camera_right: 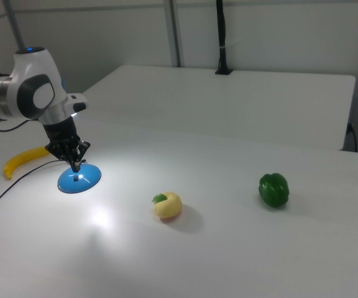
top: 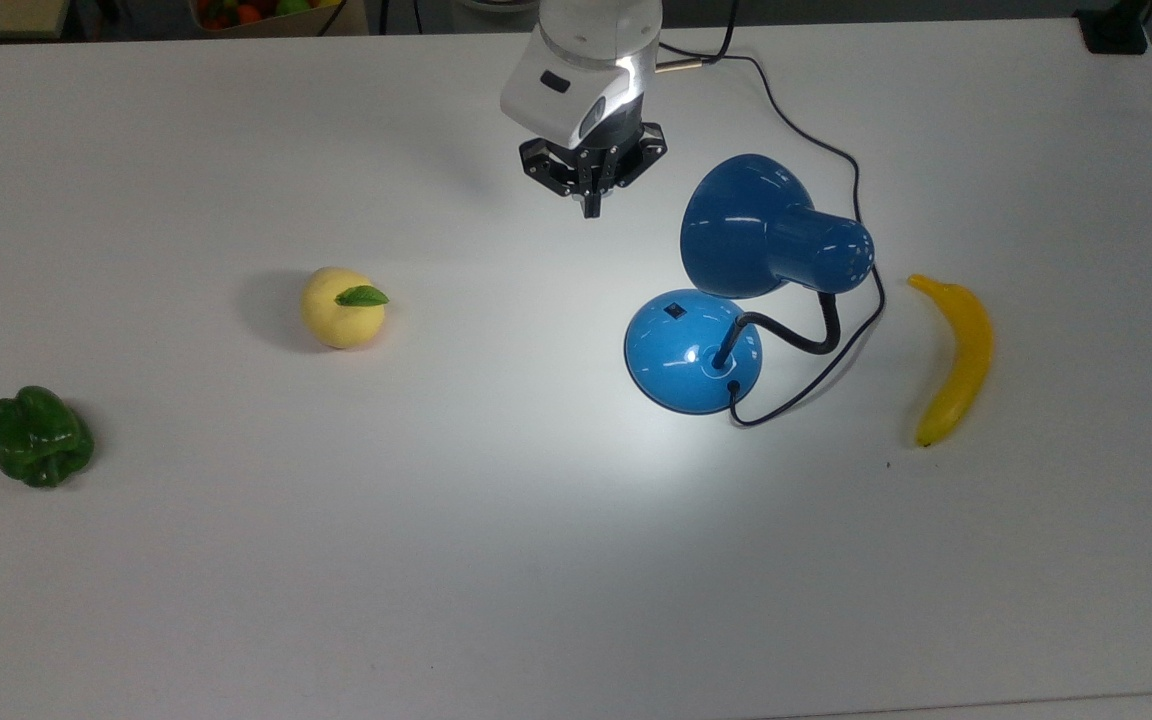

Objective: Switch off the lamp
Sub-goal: 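Move the gripper down toward the switch on the blue lamp base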

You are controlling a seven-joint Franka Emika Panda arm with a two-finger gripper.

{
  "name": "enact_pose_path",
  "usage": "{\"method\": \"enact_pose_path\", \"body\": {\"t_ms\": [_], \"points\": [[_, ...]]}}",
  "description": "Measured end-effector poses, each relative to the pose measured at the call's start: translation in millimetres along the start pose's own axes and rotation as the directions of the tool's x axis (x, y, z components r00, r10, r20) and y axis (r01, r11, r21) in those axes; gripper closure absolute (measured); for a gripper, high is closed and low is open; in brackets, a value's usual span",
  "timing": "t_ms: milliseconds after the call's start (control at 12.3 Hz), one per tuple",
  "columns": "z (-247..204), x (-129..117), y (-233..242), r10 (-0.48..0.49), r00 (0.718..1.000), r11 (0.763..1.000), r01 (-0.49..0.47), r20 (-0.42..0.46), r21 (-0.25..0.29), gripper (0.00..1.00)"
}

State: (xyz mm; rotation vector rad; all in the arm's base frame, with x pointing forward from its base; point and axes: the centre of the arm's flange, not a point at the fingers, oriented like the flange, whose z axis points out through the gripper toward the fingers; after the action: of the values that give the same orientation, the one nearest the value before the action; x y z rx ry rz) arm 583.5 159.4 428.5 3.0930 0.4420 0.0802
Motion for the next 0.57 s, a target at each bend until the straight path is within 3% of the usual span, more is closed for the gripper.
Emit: {"method": "enact_pose_path", "body": {"t_ms": [163,571], "points": [[26,8,-17,-0.097,0.995,0.995,0.097,-0.006,0.013,0.99],[68,26,-43,-0.171,0.982,0.984,0.175,-0.084,0.032,0.99]]}}
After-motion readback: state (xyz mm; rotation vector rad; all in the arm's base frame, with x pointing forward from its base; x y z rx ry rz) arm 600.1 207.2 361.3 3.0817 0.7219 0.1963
